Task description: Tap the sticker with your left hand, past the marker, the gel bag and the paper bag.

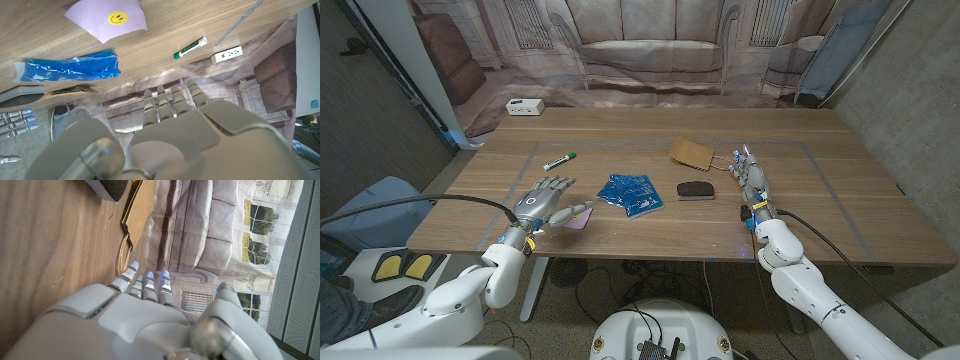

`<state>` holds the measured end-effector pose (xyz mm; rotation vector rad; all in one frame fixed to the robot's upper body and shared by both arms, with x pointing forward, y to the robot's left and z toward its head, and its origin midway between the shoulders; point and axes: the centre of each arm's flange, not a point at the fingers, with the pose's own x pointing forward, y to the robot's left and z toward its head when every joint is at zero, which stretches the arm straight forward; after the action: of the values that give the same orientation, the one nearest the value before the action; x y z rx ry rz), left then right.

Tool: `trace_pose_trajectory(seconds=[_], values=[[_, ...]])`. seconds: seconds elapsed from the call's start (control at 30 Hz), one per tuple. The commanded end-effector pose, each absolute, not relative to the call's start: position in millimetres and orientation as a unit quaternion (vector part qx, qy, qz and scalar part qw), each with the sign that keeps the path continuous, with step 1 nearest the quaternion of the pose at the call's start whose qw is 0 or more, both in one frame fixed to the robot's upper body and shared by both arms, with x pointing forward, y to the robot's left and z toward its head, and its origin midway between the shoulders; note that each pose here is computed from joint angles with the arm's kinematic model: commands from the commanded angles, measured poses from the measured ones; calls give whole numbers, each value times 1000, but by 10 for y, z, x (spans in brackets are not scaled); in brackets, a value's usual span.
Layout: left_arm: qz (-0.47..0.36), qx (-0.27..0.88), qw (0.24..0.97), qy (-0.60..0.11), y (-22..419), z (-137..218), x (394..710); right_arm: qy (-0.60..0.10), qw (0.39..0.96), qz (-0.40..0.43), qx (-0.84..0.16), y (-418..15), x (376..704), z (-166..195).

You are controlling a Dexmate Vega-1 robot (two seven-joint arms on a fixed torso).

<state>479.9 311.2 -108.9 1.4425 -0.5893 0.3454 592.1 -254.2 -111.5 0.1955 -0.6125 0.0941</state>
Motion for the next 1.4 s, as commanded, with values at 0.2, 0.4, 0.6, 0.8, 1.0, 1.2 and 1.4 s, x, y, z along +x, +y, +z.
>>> trace_pose_trajectory(seconds=[0.2,0.4,0.6,0.8,1.0,1.2,1.4], values=[[147,589,741,-286,3117,-927,4833,-302,947,45,103,-2524,5879,-1176],[153,566,753,-299,3119,-866,4849,-304,946,44,105,-2524,5873,-1186],[143,539,772,-306,3116,-811,4887,-309,945,49,93,-2517,5865,-1180],[134,514,787,-314,3114,-738,4916,-321,941,46,91,-2555,5802,-1155],[123,485,805,-319,3113,-708,4954,-324,941,47,88,-2576,5767,-1125],[113,448,825,-325,3125,-715,5002,-325,941,49,85,-2593,5743,-1112],[90,404,847,-333,3132,-680,5072,-333,938,50,81,-2625,5692,-1085]])
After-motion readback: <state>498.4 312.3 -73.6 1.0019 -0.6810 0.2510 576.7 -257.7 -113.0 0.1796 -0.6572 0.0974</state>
